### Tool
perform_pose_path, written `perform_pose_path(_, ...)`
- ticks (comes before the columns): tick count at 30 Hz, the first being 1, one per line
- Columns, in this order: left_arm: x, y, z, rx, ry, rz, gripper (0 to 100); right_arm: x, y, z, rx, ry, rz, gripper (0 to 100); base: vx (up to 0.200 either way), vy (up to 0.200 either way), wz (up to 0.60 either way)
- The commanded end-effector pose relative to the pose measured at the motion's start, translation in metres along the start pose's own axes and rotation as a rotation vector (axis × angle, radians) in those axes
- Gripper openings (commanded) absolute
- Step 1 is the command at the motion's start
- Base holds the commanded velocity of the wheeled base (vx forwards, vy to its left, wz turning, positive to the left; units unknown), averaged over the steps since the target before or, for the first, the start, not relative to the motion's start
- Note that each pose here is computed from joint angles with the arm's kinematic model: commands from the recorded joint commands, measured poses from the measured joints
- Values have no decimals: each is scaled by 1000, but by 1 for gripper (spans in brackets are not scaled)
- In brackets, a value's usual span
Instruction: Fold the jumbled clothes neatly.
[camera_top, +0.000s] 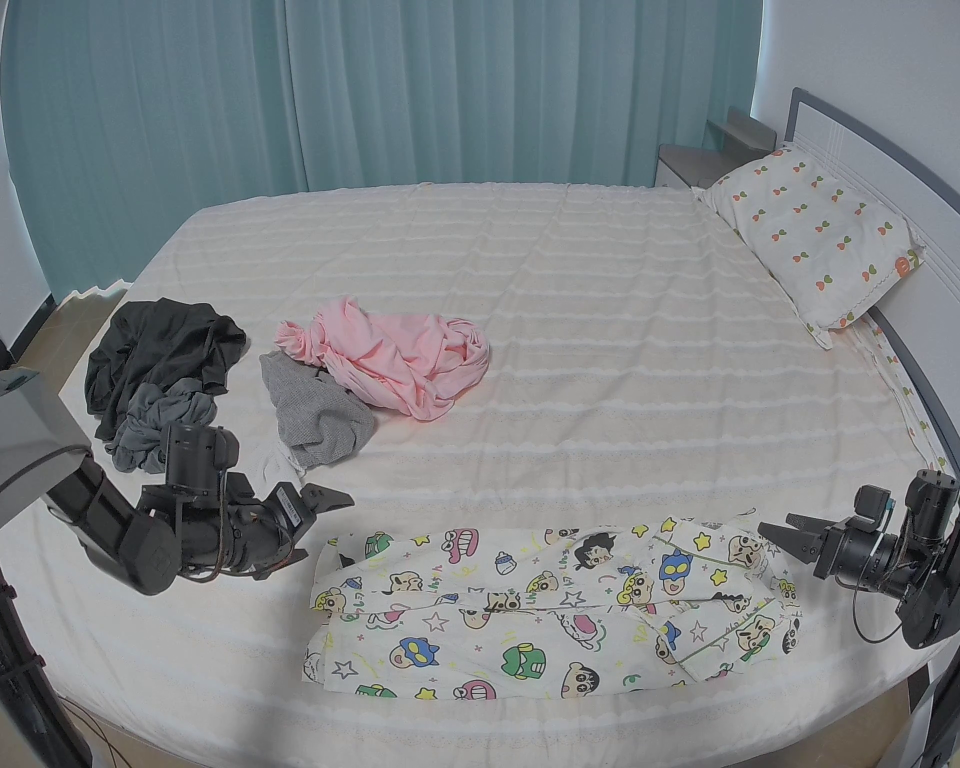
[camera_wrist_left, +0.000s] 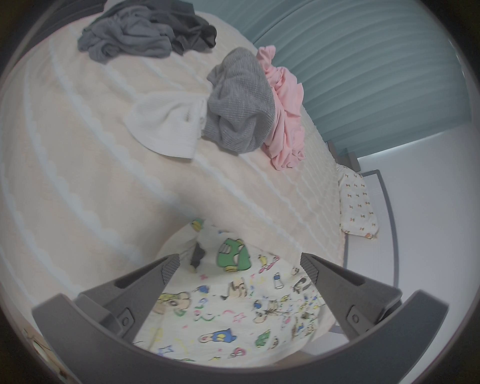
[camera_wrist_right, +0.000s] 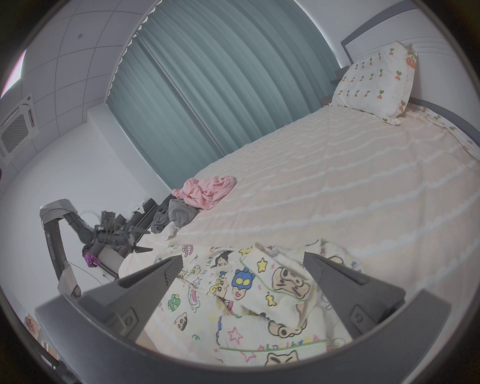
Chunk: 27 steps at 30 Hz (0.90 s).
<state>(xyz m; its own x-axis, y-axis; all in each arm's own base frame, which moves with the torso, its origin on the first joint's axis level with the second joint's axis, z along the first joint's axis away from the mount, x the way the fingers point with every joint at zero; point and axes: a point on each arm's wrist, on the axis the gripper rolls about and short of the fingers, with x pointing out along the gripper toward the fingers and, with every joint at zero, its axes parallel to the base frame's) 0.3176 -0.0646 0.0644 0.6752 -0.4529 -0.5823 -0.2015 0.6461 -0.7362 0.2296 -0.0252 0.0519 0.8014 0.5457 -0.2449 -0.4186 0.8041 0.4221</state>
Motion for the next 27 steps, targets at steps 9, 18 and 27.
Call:
perform_pose_path(9, 40, 16, 2, -9, 28, -4, 100, -3, 9, 0, -14, -1, 18, 100, 0, 0, 0)
perform_pose_path(18, 46, 21, -2, 13, 41, 13, 100, -4, 10, 0, -15, -2, 19, 100, 0, 0, 0)
perform_pose_path(27, 55, 24, -4, 29, 21, 19, 100, -3, 9, 0, -13, 0, 18, 100, 0, 0, 0)
